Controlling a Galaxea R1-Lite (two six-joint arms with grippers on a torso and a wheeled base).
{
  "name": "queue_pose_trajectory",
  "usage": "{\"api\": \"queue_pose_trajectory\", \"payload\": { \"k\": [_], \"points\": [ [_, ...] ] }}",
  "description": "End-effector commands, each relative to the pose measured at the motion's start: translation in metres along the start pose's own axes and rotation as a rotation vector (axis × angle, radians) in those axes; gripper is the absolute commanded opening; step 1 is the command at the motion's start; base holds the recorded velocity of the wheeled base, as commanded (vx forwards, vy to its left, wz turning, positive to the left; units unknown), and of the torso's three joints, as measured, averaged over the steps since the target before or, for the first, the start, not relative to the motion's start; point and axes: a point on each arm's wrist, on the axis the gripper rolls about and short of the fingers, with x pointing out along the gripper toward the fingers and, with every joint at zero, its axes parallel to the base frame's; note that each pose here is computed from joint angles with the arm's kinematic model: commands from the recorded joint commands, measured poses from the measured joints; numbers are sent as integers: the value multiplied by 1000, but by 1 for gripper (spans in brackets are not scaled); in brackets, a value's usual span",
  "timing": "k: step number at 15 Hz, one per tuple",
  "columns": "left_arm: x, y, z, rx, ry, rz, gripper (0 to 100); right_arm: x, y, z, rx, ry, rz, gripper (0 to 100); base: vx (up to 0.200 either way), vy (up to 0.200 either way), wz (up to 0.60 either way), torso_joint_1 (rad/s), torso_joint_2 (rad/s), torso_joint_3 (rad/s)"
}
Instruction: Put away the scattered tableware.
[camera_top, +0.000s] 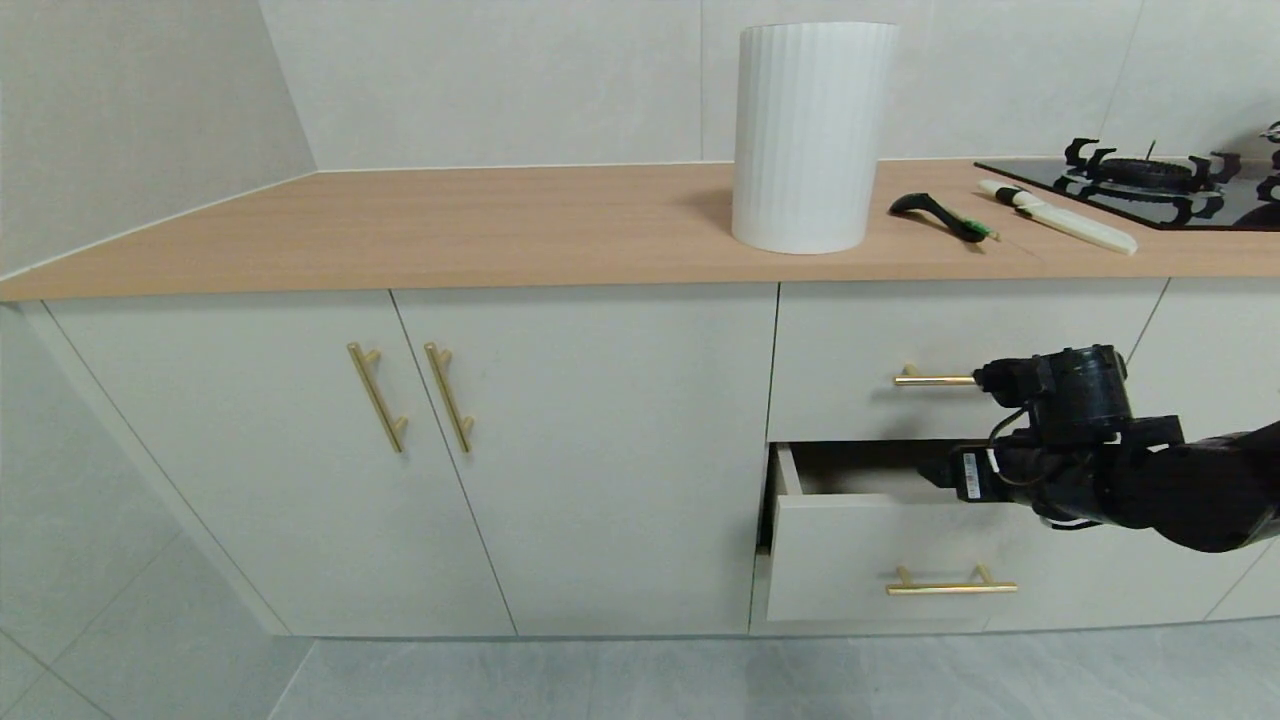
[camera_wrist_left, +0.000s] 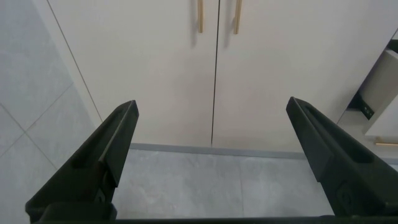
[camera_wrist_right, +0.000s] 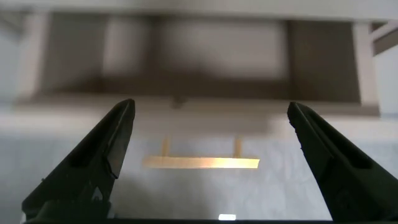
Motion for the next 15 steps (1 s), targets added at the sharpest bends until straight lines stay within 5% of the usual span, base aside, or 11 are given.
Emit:
{"api": "queue_pose_trajectory", "payload": {
  "k": [1, 10, 15],
  "points": [
    [0, 0, 0, -1, 1, 0, 100, 24, 0, -16, -6, 55, -23, 100, 0, 0, 0, 0, 0, 0],
    [0, 0, 0, -1, 1, 0, 100, 23, -1, -16, 12, 62, -20, 100, 0, 0, 0, 0, 0, 0],
    [0, 0, 0, -1, 1, 0, 100, 8, -4, -14, -4, 139, 3, 100, 0, 0, 0, 0, 0, 0]
  ]
}}
